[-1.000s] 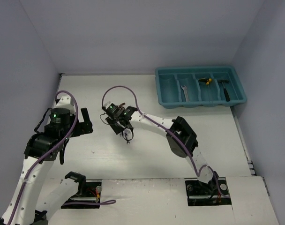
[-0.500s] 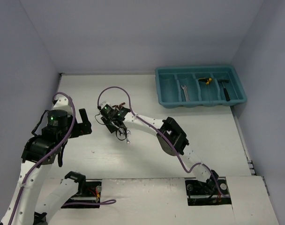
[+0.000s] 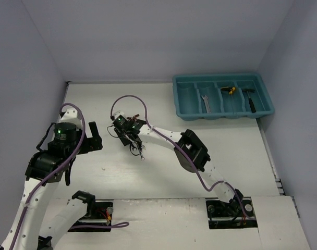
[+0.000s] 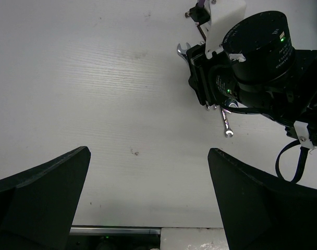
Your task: Sort the tools into containers
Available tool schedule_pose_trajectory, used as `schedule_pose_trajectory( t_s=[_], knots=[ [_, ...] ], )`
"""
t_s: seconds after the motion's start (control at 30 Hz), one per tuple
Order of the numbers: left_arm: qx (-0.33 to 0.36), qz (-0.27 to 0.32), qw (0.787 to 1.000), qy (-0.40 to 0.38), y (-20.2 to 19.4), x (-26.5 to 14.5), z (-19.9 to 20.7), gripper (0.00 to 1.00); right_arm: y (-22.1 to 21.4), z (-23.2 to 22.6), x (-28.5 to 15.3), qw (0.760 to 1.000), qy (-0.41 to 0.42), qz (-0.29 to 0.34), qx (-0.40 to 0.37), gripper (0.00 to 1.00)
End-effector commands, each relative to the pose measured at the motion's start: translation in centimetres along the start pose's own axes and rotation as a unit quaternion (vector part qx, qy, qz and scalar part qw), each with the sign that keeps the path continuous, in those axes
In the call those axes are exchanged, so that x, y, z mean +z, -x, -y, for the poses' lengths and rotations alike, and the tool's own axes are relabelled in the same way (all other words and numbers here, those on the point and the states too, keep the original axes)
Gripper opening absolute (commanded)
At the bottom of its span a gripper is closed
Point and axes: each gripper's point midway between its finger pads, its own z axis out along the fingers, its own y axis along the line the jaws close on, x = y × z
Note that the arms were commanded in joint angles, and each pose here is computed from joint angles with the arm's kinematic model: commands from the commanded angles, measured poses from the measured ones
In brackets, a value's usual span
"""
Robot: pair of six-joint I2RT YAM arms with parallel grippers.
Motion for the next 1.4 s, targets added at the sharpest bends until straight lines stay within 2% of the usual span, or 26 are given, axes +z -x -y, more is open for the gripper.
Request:
schedule_pose_trajectory(
  t_s=[0.0, 0.23, 0.4, 0.53, 0.63, 0.77, 1.1, 1.17, 1.3, 1.37],
  knots=[
    [0.002, 0.02, 1.0, -0.003, 1.5, 0.0, 0.3, 0.95, -3.7, 0.9, -0.3, 0.999, 0.009, -0.048, 0.012, 0.26],
    [0.016, 0.023, 1.0, 0.001, 2.5, 0.0, 0.4, 0.95, -12.7, 3.8, -4.2, 0.991, -0.025, -0.128, -0.013, 0.09],
    [0.02, 0.025, 0.999, 0.001, 3.2, 0.1, 0.7, 0.95, -15.8, 6.0, -8.9, 0.99, -0.049, -0.135, -0.008, 0.02],
    [0.021, 0.023, 1.0, -0.003, 3.4, 0.4, 0.9, 0.95, -16.2, 6.5, -11.7, 0.992, -0.039, -0.124, -0.001, 0.01],
    [0.022, 0.022, 1.0, -0.003, 3.3, 0.6, 0.9, 0.95, -16.4, 6.6, -12.4, 0.992, -0.034, -0.124, -0.002, 0.08],
    [0.021, 0.021, 1.0, -0.005, 3.4, 0.7, 1.1, 0.95, -16.1, 6.1, -12.0, 0.992, -0.028, -0.126, -0.001, 0.17],
    [0.018, 0.026, 0.999, -0.005, 3.1, 0.3, 0.9, 0.96, -16.2, 4.8, -9.4, 0.988, 0.002, -0.156, -0.006, 0.23],
    [0.017, 0.026, 0.999, -0.006, 3.1, 0.3, 0.9, 0.95, -16.6, 5.0, -9.1, 0.986, 0.004, -0.165, -0.005, 0.2],
    [0.017, 0.028, 0.999, -0.006, 3.1, 0.2, 0.8, 0.95, -17.2, 5.1, -9.3, 0.984, 0.018, -0.176, 0.002, 0.01],
    [0.017, 0.027, 0.999, -0.005, 3.1, 0.3, 0.8, 0.95, -16.3, 5.4, -9.9, 0.987, 0.016, -0.163, 0.0, 0.0]
  ],
)
